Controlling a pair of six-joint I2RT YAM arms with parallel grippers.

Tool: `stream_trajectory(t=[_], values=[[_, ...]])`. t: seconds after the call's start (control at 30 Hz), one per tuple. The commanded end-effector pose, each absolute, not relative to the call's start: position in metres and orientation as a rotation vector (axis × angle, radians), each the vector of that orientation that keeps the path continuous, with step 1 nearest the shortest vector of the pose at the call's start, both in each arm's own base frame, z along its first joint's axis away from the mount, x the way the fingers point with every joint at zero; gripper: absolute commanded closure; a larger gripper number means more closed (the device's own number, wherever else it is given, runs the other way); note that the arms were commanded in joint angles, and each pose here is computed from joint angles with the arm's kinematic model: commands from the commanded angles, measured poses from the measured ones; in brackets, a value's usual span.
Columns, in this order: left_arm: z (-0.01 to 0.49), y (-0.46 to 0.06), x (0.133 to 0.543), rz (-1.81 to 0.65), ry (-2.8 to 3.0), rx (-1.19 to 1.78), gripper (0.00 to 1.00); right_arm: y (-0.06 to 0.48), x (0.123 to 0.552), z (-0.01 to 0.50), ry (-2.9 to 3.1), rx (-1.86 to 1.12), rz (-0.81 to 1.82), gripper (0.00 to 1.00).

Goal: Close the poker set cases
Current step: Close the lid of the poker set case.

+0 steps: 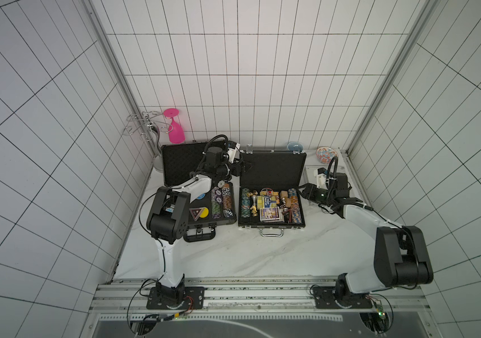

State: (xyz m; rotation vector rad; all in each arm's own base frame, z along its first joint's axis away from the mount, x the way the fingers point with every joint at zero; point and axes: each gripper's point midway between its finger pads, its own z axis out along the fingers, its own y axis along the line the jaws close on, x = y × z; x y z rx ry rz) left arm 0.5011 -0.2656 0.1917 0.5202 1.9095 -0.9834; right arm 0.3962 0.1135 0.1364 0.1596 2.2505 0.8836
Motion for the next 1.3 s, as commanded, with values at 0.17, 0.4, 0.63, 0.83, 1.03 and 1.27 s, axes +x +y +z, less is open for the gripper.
stream_trajectory(t=[0.17, 0.4, 0.63, 0.83, 1.03, 1.27], values=[[0.208, -0.275, 0.472, -0.995, 1.853, 0.610, 0.18, 0.122, 0.395, 0.129, 2.168, 0.363, 1.021, 0.53], [0.199, -0.268, 0.458, -0.995, 1.873, 0.565, 0.18, 0.123, 0.396, 0.126, 2.123, 0.458, 1.103, 0.54], [0.177, -0.266, 0.445, -0.961, 1.925, 0.543, 0.18, 0.123, 0.394, 0.115, 2.120, 0.516, 1.129, 0.54], [0.165, -0.261, 0.427, -0.941, 1.969, 0.515, 0.18, 0.123, 0.392, 0.108, 2.111, 0.549, 1.162, 0.54], [0.153, -0.251, 0.412, -0.918, 2.013, 0.478, 0.18, 0.121, 0.392, 0.108, 2.096, 0.555, 1.173, 0.55], [0.141, -0.251, 0.388, -0.902, 2.060, 0.449, 0.19, 0.122, 0.391, 0.113, 2.080, 0.548, 1.195, 0.55]])
